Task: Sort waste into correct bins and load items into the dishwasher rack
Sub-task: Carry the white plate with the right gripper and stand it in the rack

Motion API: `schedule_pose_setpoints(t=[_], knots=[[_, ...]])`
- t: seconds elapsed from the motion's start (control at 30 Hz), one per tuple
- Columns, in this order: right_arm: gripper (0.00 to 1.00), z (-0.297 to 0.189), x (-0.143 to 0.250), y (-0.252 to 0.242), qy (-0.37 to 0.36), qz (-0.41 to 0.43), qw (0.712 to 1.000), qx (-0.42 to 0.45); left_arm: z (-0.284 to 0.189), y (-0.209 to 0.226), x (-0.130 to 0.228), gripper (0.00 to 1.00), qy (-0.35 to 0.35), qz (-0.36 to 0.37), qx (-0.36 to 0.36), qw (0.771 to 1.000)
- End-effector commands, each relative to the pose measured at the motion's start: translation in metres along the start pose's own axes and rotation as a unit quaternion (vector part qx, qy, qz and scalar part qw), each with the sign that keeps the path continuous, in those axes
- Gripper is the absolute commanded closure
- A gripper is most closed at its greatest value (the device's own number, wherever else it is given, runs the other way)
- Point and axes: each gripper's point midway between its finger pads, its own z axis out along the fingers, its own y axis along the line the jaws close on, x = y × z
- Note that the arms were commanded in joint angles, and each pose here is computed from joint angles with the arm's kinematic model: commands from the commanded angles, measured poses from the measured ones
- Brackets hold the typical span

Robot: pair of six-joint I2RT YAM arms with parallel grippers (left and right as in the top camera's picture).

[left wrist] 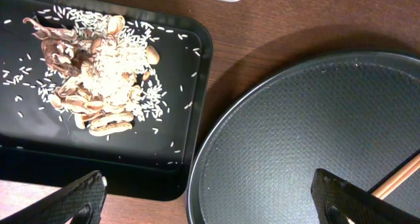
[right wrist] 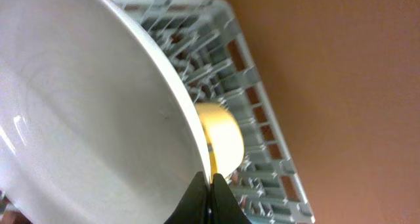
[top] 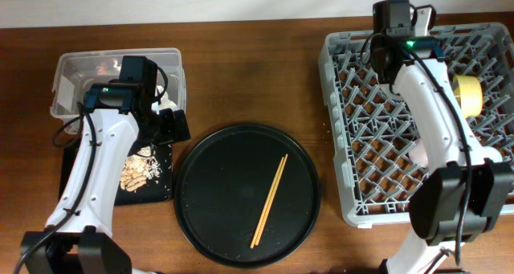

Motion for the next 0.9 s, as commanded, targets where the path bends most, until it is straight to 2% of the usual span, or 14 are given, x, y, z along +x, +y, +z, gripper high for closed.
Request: schedule_pose_setpoints(t=[0.0, 0.03, 0.07, 0.17, 0.2, 0.23, 0.27, 0.33, 0.4, 0.43, 0.57, 0.7, 0.8, 0.87], knots=[[0.96, 0.004, 0.007, 0.017, 0.017, 0.003, 0.999, -0.038, -0.006, -0.001, -0.001, 0.01, -0.009, -0.004, 0.005, 1.000], [0.89, 0.002, 0.010, 0.020, 0.023, -0.003, 0.998, -0.052, -0.006, -0.001, -0.001, 0.01, -0.009, -0.004, 0.005, 1.000], [0.74, -0.002, 0.014, 0.019, 0.029, -0.008, 0.998, -0.060, -0.006, -0.001, -0.001, 0.01, -0.009, -0.004, 0.005, 1.000], [0.45, -0.026, 0.013, 0.005, 0.020, 0.026, 0.995, -0.097, -0.006, -0.001, -0.001, 0.01, -0.009, -0.004, 0.005, 1.000], [0.30, -0.048, 0.008, -0.002, 0.005, 0.044, 0.989, -0.143, -0.006, -0.001, -0.001, 0.01, -0.009, -0.004, 0.005, 1.000], [0.21, -0.071, 0.006, -0.001, -0.007, 0.056, 0.977, -0.204, -0.006, -0.001, -0.001, 0.01, -0.009, -0.004, 0.005, 1.000], [0.16, -0.097, 0.007, 0.006, -0.016, 0.062, 0.958, -0.280, -0.006, -0.001, -0.001, 0.01, -0.009, -0.004, 0.005, 1.000], [0.15, -0.161, 0.020, 0.033, -0.008, 0.053, 0.886, -0.462, -0.006, -0.001, -0.001, 0.01, -0.009, -0.004, 0.005, 1.000], [0.21, -0.194, 0.047, 0.054, 0.043, 0.023, 0.837, -0.545, -0.006, -0.001, -0.001, 0.01, -0.009, -0.004, 0.005, 1.000], [0.23, -0.206, 0.069, 0.069, 0.086, 0.004, 0.824, -0.560, -0.006, -0.001, -0.001, 0.01, -0.010, -0.004, 0.005, 1.000], [0.25, -0.233, 0.129, 0.133, 0.172, -0.054, 0.805, -0.565, -0.006, -0.001, -0.001, 0.01, -0.009, -0.004, 0.005, 1.000], [0.27, -0.239, 0.210, 0.204, 0.246, -0.052, 0.803, -0.540, -0.006, -0.001, -0.001, 0.01, -0.009, -0.004, 0.005, 1.000], [0.36, -0.224, 0.253, 0.231, 0.245, -0.052, 0.827, -0.503, -0.006, -0.001, -0.001, 0.00, -0.009, -0.004, 0.005, 1.000], [0.37, -0.219, 0.274, 0.245, 0.237, -0.077, 0.834, -0.493, -0.006, -0.001, -0.001, 0.01, -0.010, -0.004, 0.005, 1.000]])
